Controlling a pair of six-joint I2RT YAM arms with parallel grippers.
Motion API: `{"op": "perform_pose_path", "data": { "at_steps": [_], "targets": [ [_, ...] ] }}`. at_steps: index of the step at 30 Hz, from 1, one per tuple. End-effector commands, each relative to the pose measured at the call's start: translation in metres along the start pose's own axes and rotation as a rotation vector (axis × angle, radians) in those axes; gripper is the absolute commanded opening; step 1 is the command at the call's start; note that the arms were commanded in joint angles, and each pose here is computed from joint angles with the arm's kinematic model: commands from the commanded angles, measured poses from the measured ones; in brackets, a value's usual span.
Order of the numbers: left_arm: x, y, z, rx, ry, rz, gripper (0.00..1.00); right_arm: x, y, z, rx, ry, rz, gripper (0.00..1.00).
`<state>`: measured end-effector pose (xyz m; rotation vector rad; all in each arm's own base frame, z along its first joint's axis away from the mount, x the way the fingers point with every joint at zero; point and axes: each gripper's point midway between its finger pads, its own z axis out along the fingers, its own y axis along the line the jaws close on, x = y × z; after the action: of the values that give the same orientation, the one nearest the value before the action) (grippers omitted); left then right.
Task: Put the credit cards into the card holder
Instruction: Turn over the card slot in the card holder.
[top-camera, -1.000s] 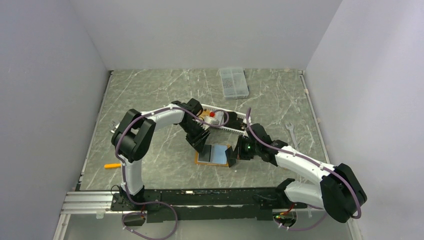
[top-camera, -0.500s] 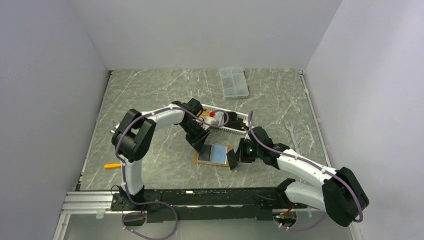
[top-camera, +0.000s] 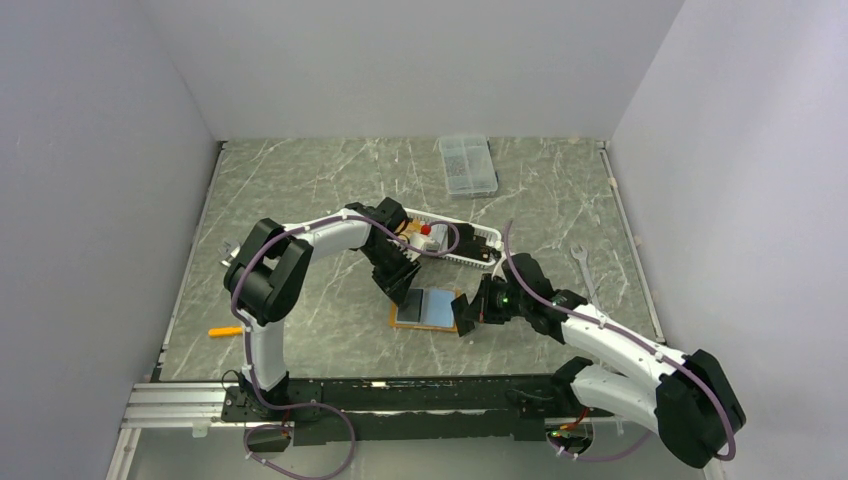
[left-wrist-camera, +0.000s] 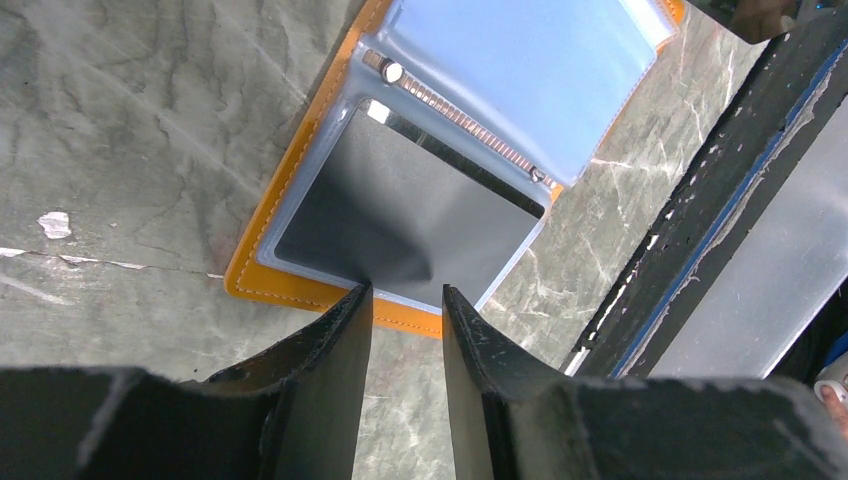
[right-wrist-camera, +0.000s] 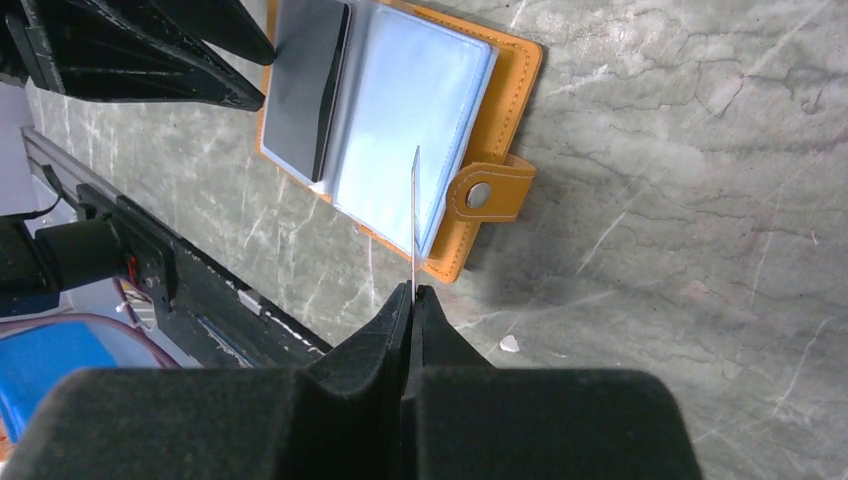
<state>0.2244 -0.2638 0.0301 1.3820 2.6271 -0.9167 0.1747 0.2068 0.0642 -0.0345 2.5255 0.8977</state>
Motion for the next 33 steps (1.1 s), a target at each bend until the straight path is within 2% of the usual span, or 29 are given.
{"op": "perform_pose_path", "data": {
  "at_steps": [1,16,33],
  "targets": [
    [-0.003,0.000,-0.001,-0.022,-0.012,0.031,0.38,-0.002,0.005,0.001,-0.030,-0.005,-0.002,0.00],
    [-0.001,-0.001,-0.003,-0.029,-0.017,0.042,0.37,0.009,-0.005,0.008,-0.009,0.024,0.015,0.00],
    [-0.001,-0.003,-0.002,-0.025,-0.021,0.046,0.36,0.007,0.004,0.006,-0.059,0.011,0.005,0.00]
  ]
}}
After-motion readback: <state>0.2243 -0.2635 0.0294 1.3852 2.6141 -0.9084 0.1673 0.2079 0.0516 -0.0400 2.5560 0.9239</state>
